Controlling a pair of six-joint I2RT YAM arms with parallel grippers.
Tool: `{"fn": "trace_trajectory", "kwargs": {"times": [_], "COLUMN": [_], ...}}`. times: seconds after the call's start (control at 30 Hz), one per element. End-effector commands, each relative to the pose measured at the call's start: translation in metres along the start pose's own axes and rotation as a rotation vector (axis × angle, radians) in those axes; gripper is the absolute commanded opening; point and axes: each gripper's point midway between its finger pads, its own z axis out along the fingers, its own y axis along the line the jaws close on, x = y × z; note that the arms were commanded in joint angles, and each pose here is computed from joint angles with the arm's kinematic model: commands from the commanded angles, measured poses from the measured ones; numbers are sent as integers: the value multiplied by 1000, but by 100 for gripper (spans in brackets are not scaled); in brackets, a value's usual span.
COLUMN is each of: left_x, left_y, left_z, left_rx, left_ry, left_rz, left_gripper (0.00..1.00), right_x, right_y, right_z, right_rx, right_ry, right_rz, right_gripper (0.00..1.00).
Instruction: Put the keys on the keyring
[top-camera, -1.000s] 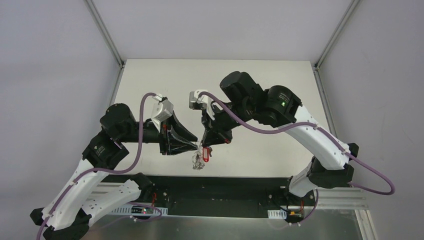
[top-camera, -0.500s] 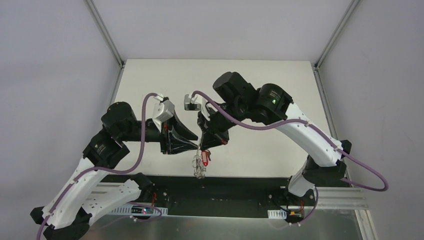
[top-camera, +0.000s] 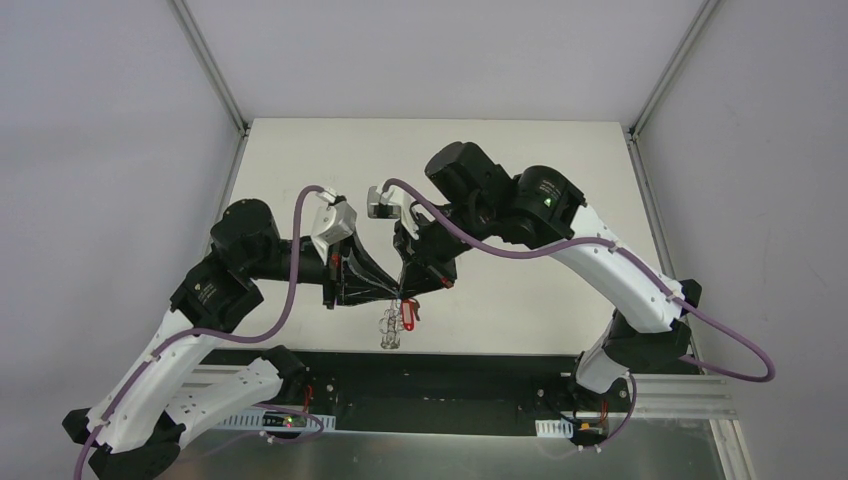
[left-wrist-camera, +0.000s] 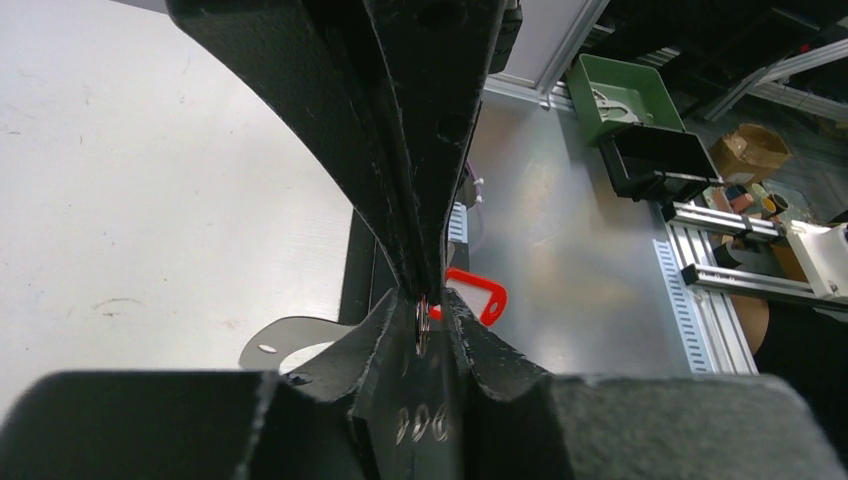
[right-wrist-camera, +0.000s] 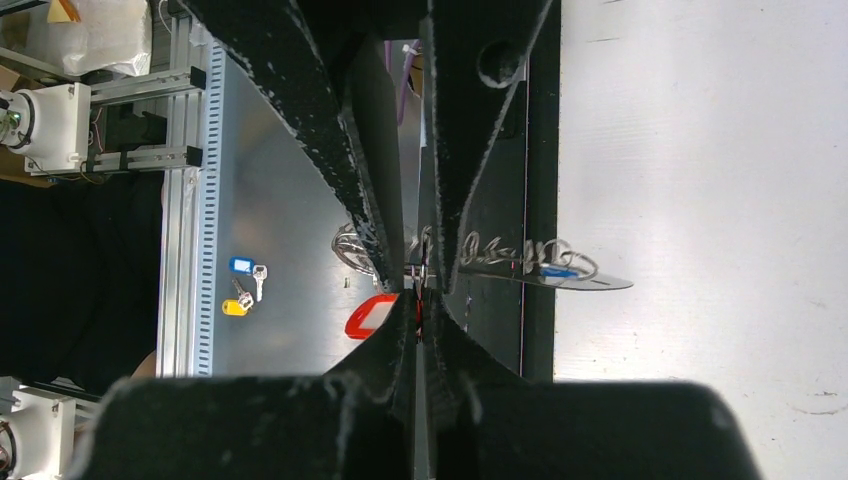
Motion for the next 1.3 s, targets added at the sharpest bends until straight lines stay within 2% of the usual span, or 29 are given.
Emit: {"fn": "trace_trajectory", "kwargs": {"times": [0.0, 0.07, 0.47, 0.67, 0.77, 0.87, 1.1, 1.27], "left_x": [-11, -11, -17, -30, -44, -57, -78, -77], "left_y": [-11, -12, -12, -14, -18, -22, -26, -22], "left_z": [-4, -3, -7, -12, -16, -19, -26, -25], "left_rx": [39, 49, 29, -4, -19, -26, -18, -31], "left_ry": [-11, -4, -21, -88, -167, -260, -463, -484], "left_rz": [43, 40, 102, 149, 197, 235, 277, 262], "left_gripper": [12, 0, 0, 0, 0, 0, 0, 0], "right_x": [-17, -18, -16, -25, -24, -19, -28, -47], "right_y": [13, 14, 11, 9, 4, 5, 3, 15], "right_z": [-14, -13, -13, -30, -39, -42, -44, -49], "right_rx": [-12, -14, 0, 90, 151, 163, 213, 188], "right_ry": [-72, -73, -82, -211, -285, -329, -386, -446], "right_rz": [-34, -34, -42, -105, -161, -225, -367, -391], "right_gripper": [0, 0, 0, 31, 41, 45, 46, 46]}}
